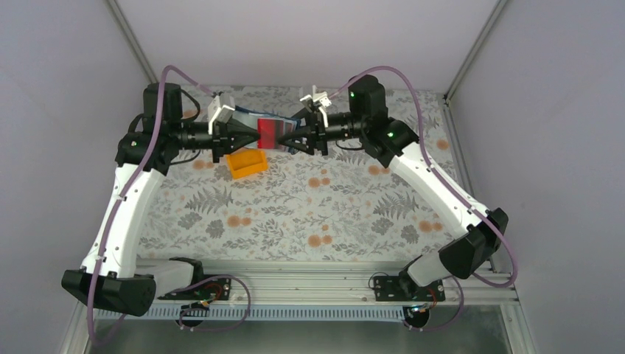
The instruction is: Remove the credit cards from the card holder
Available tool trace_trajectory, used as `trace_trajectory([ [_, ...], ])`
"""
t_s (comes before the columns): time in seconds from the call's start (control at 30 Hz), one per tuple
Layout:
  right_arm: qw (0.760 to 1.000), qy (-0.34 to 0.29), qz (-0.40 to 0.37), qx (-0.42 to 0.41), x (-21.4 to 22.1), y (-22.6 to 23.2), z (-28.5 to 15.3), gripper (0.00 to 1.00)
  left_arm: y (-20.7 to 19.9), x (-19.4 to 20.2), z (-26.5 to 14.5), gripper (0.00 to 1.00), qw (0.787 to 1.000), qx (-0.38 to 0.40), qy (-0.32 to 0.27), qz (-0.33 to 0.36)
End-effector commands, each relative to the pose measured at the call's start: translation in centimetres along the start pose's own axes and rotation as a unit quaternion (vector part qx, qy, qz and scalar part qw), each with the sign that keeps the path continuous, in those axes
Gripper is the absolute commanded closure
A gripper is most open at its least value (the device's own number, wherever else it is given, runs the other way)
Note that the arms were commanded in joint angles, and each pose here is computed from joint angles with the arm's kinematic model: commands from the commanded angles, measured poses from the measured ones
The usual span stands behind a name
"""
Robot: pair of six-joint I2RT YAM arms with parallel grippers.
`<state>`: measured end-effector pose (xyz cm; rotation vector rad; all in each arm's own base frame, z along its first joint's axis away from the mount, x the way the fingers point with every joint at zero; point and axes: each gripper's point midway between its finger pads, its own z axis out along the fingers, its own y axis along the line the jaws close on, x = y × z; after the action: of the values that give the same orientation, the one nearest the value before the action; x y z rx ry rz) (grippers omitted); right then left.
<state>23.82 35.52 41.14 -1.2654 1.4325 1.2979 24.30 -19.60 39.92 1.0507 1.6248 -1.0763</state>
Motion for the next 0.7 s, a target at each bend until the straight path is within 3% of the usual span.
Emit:
trace_trajectory([
  [0.0, 1.0, 0.006, 0.001, -0.018, 0.7, 1.1, -1.1, 0.6, -1.4, -1.9, -0.9, 0.98, 0.999, 0.011, -0.019, 0.049],
  [0.1, 1.0, 0.01, 0.005, -0.016, 1.0, 0.9, -1.1, 0.77, -1.6, -1.9, -1.0, 0.98, 0.998, 0.012, -0.019, 0.052],
  [0.23, 1.0, 0.009, -0.001, -0.01, 0.8, 0.8, -1.9, 0.9, -1.5, -1.4, -1.1, 0.98, 0.998, 0.006, -0.011, 0.06],
  [0.67, 1.0, 0.012, 0.009, -0.005, 0.6, 0.3, -2.9, 0.89, 0.3, -0.4, -1.3, 0.98, 0.997, -0.026, 0.004, 0.068],
])
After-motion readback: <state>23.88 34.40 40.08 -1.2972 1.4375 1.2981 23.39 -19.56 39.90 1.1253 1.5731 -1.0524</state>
